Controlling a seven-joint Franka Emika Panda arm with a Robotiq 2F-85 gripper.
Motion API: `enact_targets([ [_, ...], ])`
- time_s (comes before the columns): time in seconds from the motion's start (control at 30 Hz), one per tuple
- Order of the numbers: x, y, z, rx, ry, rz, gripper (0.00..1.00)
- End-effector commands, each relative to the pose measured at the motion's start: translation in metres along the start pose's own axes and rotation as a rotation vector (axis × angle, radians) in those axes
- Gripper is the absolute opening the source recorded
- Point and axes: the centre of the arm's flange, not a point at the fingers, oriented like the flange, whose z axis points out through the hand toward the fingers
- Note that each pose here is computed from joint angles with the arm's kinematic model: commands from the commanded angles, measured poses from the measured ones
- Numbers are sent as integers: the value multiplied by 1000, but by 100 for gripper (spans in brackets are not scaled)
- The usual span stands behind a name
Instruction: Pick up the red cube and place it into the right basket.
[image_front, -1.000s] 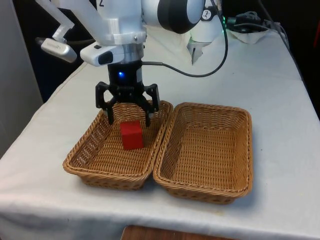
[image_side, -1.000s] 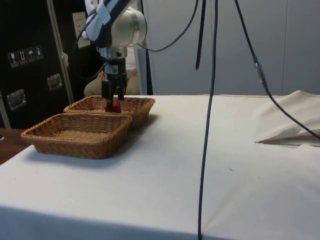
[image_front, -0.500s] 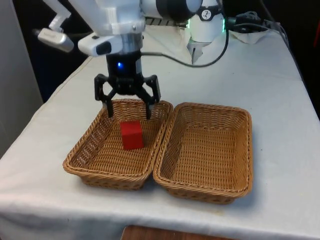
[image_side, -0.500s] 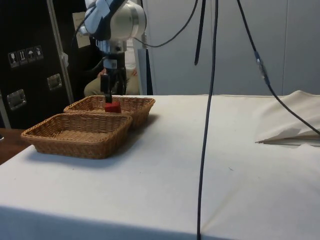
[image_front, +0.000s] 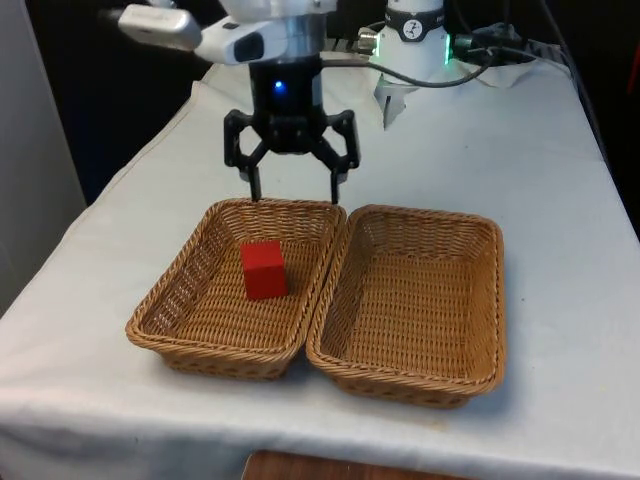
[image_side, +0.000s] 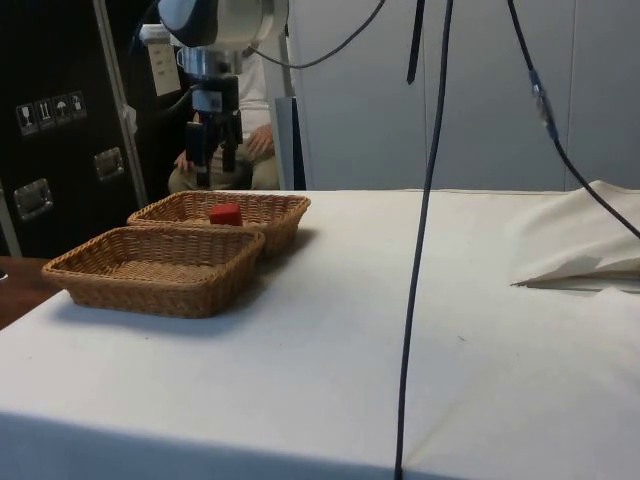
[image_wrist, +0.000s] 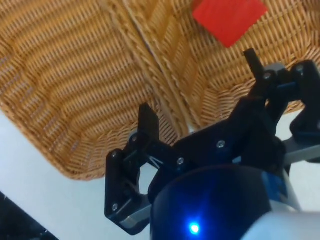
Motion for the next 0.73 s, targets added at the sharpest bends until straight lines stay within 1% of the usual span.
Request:
enact_targets([
  [0.0,-1,-5,-5,-5,-1,2,100],
  [0.03,0,-9,-6,-6,-1,0,100],
  [0.1,2,-7,-4,-1,-1,-3,100],
  [0.13,1,-16,-10,-8,-2,-3,100],
  [0.17,2,-20,-12,-9,-2,-5,100],
  [0.3,3,-34,-19,-13,-2,-7,100],
  [0.37,5,-45,-24,-16,-1,-13,100],
  [0.4,5,-40,-21,-10,-2,-12,100],
  [0.43,5,-49,-26,-16,-2,-13,100],
  [0.53,6,-61,-30,-22,2,-18,100],
  [0.67,6,-71,-30,-22,4,-24,100],
  [0.7,7,-69,-31,-17,-2,-24,100],
])
